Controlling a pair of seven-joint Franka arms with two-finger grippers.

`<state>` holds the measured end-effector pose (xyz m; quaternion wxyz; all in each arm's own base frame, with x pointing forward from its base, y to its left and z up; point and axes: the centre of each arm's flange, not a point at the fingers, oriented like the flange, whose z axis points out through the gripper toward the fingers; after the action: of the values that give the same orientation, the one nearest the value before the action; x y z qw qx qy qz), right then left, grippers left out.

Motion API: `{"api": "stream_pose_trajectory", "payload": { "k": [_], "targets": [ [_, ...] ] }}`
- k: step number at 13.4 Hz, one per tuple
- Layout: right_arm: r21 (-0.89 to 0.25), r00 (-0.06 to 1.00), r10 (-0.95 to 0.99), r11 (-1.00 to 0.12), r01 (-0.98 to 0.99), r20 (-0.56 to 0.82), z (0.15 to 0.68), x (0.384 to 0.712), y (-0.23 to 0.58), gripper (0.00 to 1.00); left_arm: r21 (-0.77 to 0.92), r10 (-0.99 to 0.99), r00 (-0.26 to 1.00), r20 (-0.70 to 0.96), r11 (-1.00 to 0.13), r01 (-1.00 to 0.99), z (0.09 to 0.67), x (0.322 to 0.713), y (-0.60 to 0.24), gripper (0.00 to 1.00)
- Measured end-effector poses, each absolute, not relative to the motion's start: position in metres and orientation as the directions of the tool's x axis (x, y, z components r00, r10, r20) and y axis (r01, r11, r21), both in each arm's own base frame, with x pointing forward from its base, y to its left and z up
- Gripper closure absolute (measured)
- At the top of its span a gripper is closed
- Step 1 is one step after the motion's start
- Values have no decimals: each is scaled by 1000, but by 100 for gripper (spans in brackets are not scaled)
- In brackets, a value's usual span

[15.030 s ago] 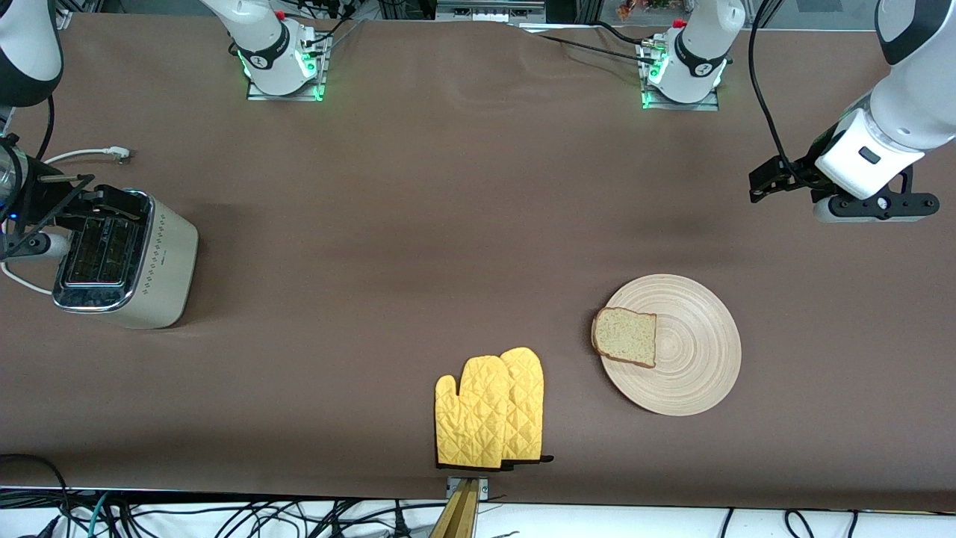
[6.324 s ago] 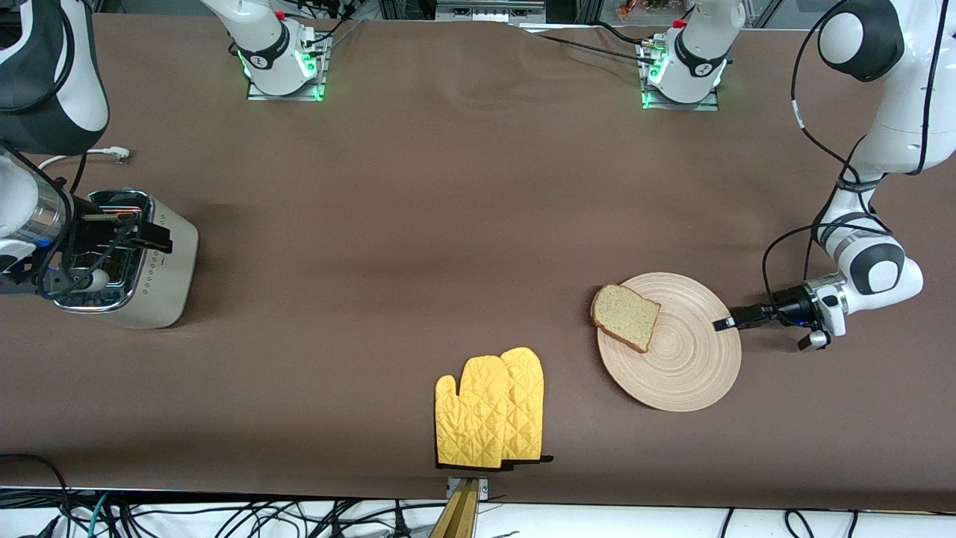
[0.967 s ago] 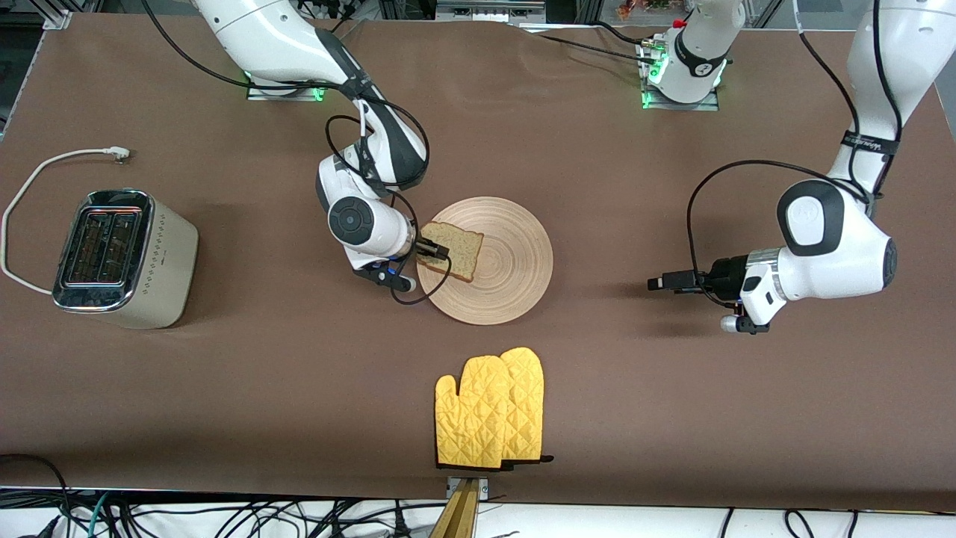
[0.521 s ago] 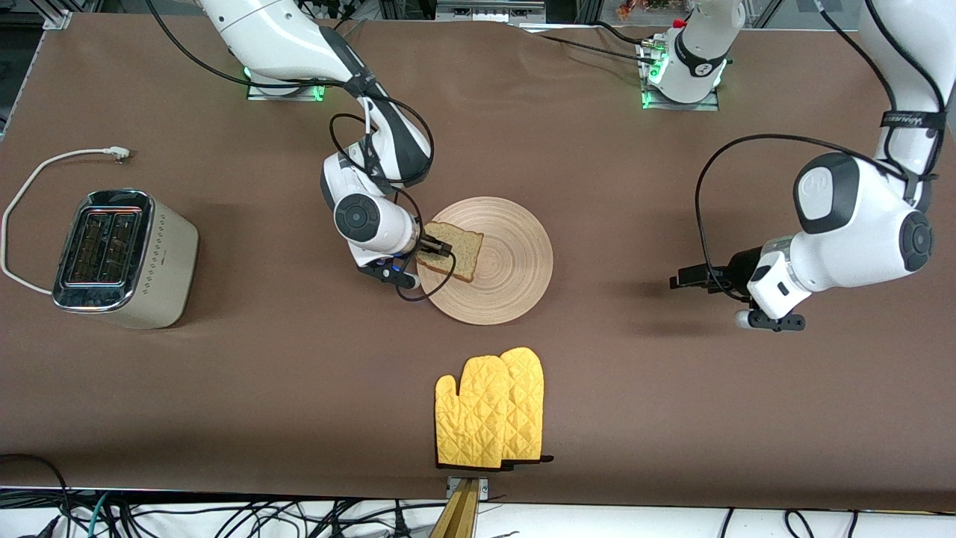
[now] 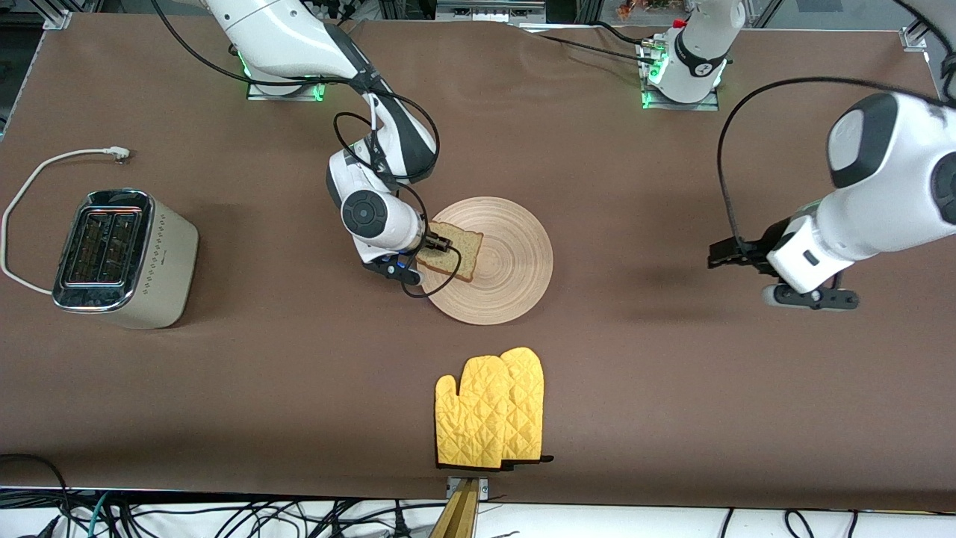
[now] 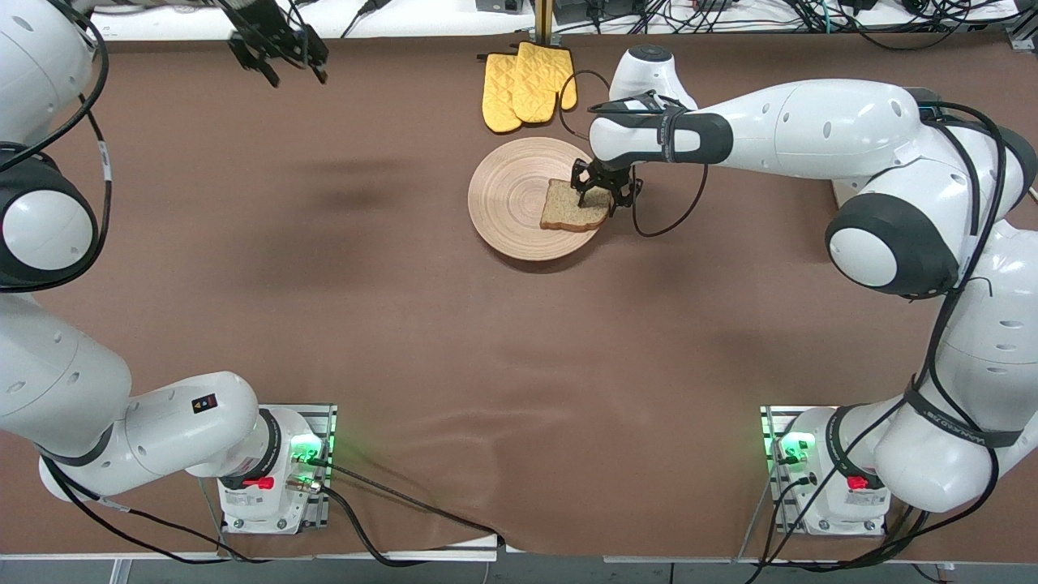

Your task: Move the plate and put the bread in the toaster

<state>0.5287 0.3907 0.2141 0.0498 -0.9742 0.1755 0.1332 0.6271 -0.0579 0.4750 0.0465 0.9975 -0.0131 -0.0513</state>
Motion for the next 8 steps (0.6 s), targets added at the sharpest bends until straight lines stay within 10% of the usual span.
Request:
{"api": "stream_pose_trajectory", "payload": {
  "k": [3, 8],
  "targets": [
    [-37, 906, -323, -938, -346, -274, 213, 528, 389, 66, 30, 11, 998, -65, -999, 13, 510, 633, -39, 0],
    [-29, 908, -319, -940, -339, -273, 213, 528, 388, 81, 13, 106, 990, -93, -994, 108, 533, 630, -15, 0]
  ]
}}
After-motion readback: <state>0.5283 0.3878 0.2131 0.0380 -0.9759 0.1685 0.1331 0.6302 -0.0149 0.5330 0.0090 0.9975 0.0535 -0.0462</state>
